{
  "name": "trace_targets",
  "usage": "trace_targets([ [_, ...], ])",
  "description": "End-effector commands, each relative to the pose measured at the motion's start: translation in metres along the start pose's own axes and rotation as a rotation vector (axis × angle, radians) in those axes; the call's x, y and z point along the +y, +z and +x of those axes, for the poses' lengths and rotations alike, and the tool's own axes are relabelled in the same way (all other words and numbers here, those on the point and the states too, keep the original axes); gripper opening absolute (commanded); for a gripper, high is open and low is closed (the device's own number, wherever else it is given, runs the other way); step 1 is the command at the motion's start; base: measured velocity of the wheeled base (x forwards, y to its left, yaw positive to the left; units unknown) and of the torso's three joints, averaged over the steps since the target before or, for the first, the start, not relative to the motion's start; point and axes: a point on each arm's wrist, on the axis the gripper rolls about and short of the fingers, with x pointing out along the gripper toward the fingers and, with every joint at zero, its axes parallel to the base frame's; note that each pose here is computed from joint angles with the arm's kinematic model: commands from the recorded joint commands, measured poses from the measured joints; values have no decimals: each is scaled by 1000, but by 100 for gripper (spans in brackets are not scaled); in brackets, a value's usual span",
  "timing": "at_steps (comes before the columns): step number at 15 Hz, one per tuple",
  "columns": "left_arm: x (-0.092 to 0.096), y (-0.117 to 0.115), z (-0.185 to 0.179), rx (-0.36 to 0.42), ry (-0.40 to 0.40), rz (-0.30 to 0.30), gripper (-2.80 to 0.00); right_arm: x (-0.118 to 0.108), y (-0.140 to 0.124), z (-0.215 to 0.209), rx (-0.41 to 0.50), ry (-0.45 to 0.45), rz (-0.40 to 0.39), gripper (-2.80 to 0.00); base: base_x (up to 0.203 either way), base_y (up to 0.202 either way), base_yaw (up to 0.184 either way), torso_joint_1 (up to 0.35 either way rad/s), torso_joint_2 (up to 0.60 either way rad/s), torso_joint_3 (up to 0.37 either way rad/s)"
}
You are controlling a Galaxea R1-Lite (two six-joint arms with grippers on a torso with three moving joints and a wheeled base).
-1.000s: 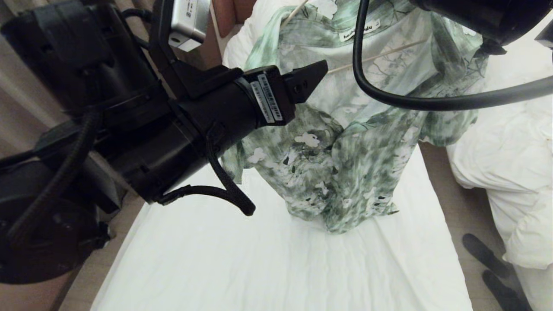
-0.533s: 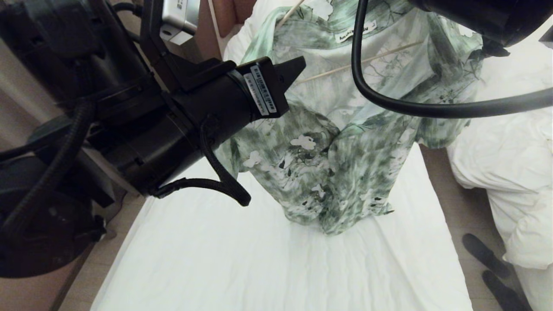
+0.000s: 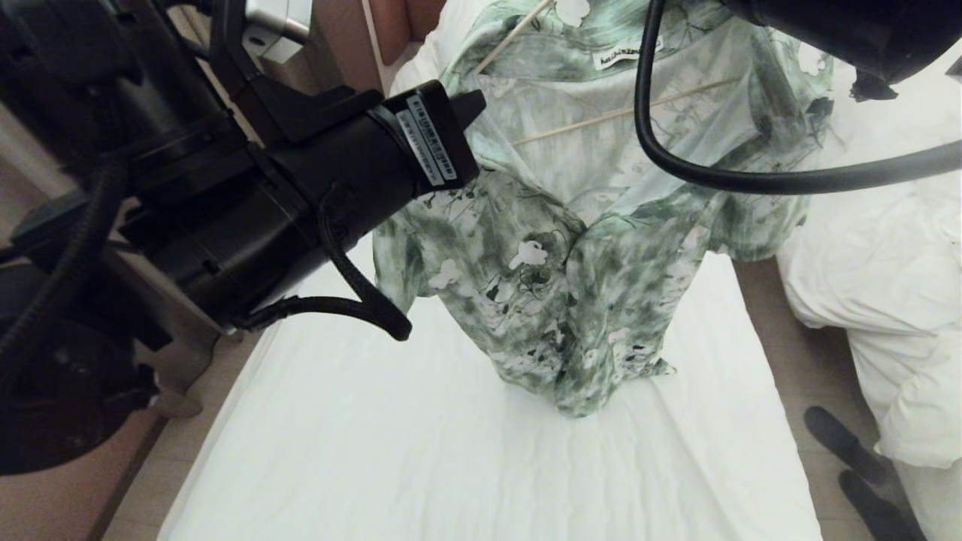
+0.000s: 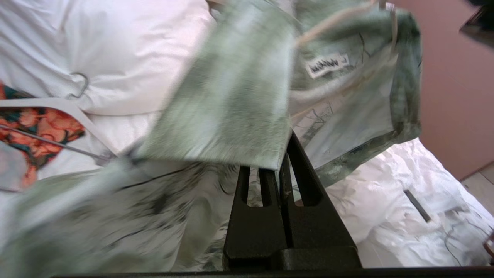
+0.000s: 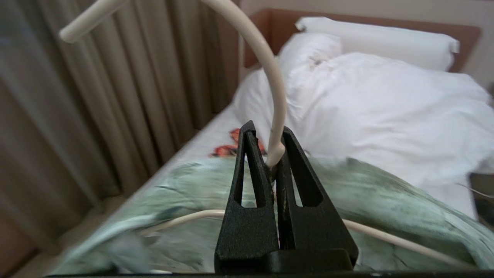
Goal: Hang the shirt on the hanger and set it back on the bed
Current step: Take the clothes hanger out of the clothes
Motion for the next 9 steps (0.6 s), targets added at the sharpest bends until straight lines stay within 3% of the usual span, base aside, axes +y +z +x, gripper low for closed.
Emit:
trace_targets([
  [1,8,3,1,-13,27,7,-280,-12,0,-1,4,-29,-13,-280,0,0,0,0,0,0],
  [5,36,-6,14,13,64,39,-280,-36,-1,-4,14,-87,-24,-280,0,0,0,0,0,0],
  [9,52,1,14,-2,98,59,-280,-60,-8,3,25,-160,-60,-280,0,0,0,0,0,0],
])
